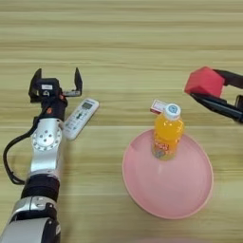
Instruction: Move the objects on the table
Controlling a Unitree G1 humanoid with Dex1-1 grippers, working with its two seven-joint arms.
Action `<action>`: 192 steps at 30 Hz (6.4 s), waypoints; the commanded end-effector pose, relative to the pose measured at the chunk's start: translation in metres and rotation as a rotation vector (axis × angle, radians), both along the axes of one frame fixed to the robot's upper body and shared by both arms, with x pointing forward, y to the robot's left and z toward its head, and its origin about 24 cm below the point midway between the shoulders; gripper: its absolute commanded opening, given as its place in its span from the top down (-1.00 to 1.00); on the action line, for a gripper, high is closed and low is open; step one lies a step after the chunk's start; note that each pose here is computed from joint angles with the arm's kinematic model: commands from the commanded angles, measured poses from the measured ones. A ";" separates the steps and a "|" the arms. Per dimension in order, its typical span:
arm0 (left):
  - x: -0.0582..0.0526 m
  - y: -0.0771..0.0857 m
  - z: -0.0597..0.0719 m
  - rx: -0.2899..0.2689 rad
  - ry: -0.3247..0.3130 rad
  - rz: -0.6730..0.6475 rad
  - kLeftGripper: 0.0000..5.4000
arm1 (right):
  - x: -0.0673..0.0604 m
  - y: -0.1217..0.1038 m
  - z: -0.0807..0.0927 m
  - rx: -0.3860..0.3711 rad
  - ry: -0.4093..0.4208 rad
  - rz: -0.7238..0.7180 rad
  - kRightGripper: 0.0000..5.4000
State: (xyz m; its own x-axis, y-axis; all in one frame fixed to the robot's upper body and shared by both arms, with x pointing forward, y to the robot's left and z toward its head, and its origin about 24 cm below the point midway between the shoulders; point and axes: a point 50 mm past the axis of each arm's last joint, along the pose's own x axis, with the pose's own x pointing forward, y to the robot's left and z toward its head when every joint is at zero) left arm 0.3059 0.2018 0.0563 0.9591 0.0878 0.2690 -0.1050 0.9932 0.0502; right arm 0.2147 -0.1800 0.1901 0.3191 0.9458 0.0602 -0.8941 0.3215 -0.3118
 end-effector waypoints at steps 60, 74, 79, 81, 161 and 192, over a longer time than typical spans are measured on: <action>-0.001 -0.001 0.003 0.006 -0.004 -0.004 -1.00 | -0.004 0.031 -0.135 -0.563 0.350 0.354 0.15; -0.001 -0.001 0.003 0.006 -0.004 -0.004 -1.00 | -0.005 0.031 -0.134 -0.556 0.352 0.363 -0.23; -0.001 -0.001 0.002 0.006 -0.004 -0.004 -1.00 | -0.005 0.031 -0.133 -0.555 0.351 0.363 -0.41; -0.001 0.000 0.002 0.006 -0.003 -0.004 -1.00 | -0.005 0.030 -0.132 -0.554 0.350 0.362 -0.51; 0.001 0.003 0.001 0.009 0.002 -0.002 -1.00 | 0.068 -0.044 -0.060 0.166 0.049 -0.628 -0.99; -0.014 0.019 0.016 0.066 -0.017 -0.030 -1.00 | 0.079 -0.054 -0.102 0.427 -0.140 -1.137 -0.99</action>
State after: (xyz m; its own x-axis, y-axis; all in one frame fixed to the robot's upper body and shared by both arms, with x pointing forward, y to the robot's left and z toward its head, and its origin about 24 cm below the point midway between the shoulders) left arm 0.2948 0.2167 0.0703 0.9526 0.0554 0.2992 -0.0859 0.9923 0.0897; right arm 0.2938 -0.2380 0.0870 0.9209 0.0342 0.3882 -0.0072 0.9975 -0.0708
